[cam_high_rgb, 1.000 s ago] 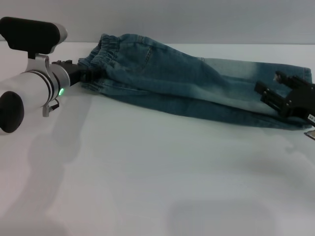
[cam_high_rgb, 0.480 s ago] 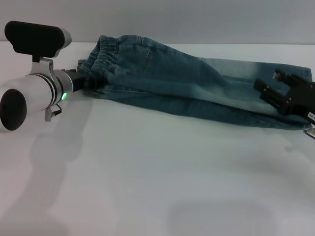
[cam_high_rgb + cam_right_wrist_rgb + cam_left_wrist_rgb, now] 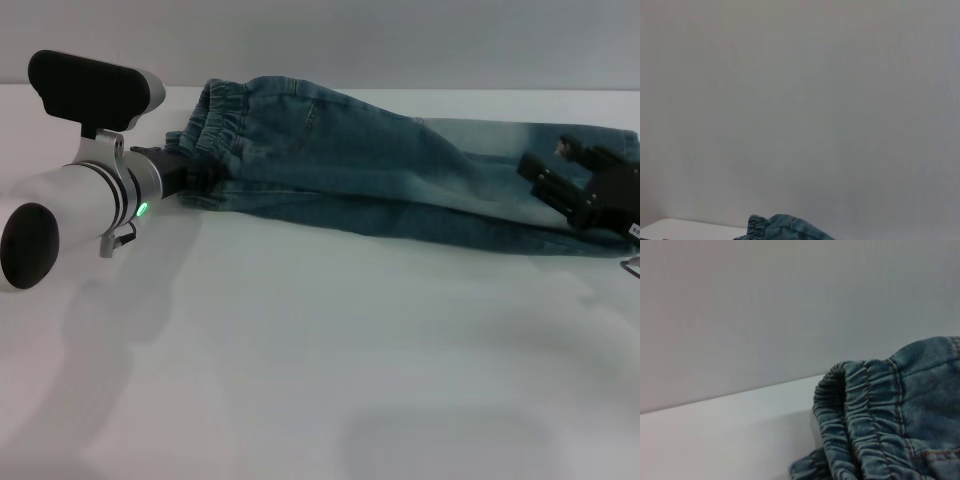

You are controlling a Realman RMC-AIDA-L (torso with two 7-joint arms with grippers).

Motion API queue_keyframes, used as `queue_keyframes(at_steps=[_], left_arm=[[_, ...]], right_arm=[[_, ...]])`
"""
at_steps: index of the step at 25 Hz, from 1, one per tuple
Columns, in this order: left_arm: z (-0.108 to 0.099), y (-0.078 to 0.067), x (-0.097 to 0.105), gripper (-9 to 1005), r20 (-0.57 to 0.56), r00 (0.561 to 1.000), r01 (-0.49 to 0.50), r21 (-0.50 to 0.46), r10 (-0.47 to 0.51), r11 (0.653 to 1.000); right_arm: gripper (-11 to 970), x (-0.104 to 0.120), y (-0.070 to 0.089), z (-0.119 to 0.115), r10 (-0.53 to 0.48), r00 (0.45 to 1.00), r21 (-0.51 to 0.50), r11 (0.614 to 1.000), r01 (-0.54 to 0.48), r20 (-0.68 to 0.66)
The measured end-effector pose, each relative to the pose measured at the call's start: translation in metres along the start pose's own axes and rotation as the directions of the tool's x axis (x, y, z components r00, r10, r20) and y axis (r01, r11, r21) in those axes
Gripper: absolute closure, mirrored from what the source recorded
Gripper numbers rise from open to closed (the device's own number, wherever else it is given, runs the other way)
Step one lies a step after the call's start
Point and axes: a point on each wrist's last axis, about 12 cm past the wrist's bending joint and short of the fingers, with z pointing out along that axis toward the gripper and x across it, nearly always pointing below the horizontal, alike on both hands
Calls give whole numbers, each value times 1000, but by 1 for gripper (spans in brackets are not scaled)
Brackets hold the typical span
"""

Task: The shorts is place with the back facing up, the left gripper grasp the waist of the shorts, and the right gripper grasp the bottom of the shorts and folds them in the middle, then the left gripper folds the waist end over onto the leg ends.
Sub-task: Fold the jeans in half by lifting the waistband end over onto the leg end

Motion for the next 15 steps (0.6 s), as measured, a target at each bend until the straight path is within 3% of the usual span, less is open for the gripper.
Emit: queue_keyframes(at_steps=[4,9,15], left_arm=[[-5,-3,1,524,22,1000,2,14,-2,1000],[-16,-7,3,653,63,998,14,31,-16,999],[-21,-8,3,702,68,997,22,43,-25,999]], right_arm=[[474,0,1,-2,4,1000,-4,1000,-4,4],[481,1,2,-2,7,1000,-12,1000,-7,4],[490,1,3,-2,10,1000,-18,1000,-10,8]])
